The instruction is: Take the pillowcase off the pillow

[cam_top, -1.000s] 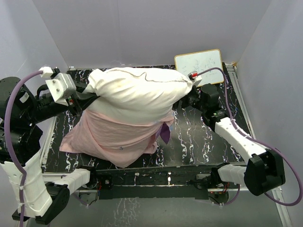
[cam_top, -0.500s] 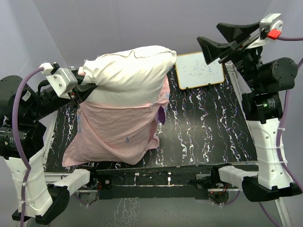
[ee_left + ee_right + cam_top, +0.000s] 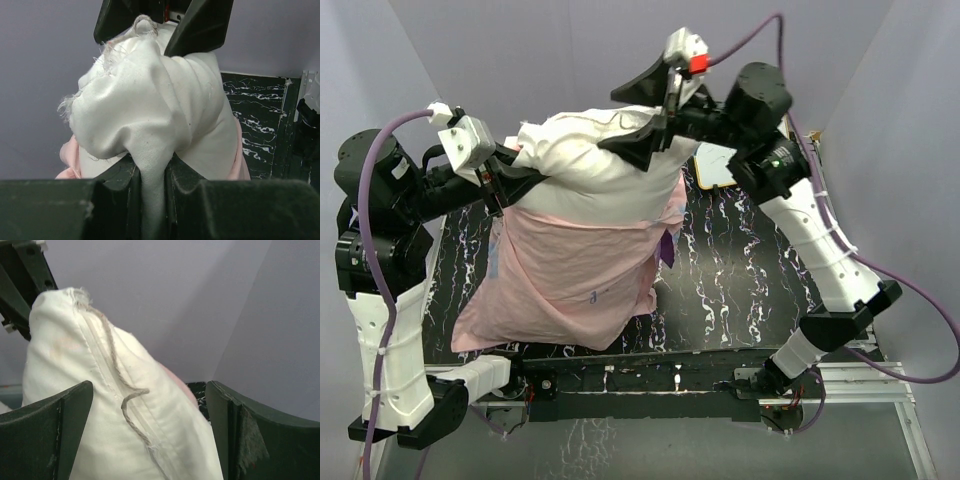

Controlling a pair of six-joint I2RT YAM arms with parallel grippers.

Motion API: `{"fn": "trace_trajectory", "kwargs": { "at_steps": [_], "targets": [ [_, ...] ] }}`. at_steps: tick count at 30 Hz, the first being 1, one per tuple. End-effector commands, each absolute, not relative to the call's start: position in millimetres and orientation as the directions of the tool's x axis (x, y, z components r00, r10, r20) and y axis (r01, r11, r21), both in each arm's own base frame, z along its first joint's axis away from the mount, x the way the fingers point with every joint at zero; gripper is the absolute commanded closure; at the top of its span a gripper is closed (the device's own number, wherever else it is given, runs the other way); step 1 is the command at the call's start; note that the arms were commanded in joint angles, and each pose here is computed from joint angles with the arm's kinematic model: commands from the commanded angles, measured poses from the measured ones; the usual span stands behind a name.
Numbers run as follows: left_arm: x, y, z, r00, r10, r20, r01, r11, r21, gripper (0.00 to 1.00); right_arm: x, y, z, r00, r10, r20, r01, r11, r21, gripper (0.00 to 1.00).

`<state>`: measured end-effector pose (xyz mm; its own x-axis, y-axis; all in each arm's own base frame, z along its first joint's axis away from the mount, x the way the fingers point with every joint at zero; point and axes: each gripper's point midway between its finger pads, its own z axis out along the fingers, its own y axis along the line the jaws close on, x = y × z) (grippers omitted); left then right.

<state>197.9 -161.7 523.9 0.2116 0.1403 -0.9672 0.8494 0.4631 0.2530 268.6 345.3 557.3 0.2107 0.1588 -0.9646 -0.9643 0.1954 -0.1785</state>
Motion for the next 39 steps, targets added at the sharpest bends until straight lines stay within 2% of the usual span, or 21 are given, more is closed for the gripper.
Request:
{"fn": "trace_trajectory", "kwargs": {
  "at_steps": [1,6,13,20,25,29,35,39],
  "targets": [
    [184.0,-163.3,521.7,0.222,0.15,-0.963,0.868,0.421,0.265,1.0,234.7,351.8,562.9,0.287,0.148,-0.947,-0.957,0.076,-0.278,0.02],
    [192.8,-157.4,510.1,0.229,0.196,-0.954,0.843,0.451,0.295,1.0,194.4,370.5,536.0,0.218,0.132,-0.967,-0.962,-0.136,-0.235,0.02],
    [202.4,-151.6,497.0,0.233,0.242,-0.942,0.819,0.473,0.325,1.0,165.9,358.3,551.7,0.185,0.198,-0.963,-0.954,-0.198,-0.224,0.02],
    [209.1,-148.3,492.9,0.227,0.26,-0.939,0.805,0.493,0.331,1.0,154.9,366.4,540.1,0.112,0.169,-0.979,-0.966,-0.212,-0.147,0.02],
    [213.0,-146.1,492.4,0.224,0.267,-0.937,0.794,0.508,0.334,1.0,153.1,390.4,529.6,0.083,0.105,-0.991,-0.987,-0.128,-0.096,0.02],
    [212.7,-146.1,497.7,0.236,0.261,-0.936,0.788,0.512,0.342,1.0,149.1,420.6,485.5,0.106,-0.059,-0.993,-0.994,-0.032,-0.105,0.02],
    [204.0,-148.1,513.1,0.258,0.237,-0.936,0.79,0.506,0.346,1.0,191.8,427.9,406.5,0.114,-0.298,-0.948,-0.975,0.148,-0.164,0.01],
    [195.0,-149.9,523.3,0.28,0.218,-0.935,0.793,0.496,0.353,1.0,202.1,431.0,383.4,0.144,-0.333,-0.932,-0.965,0.161,-0.206,0.01]
  ]
}}
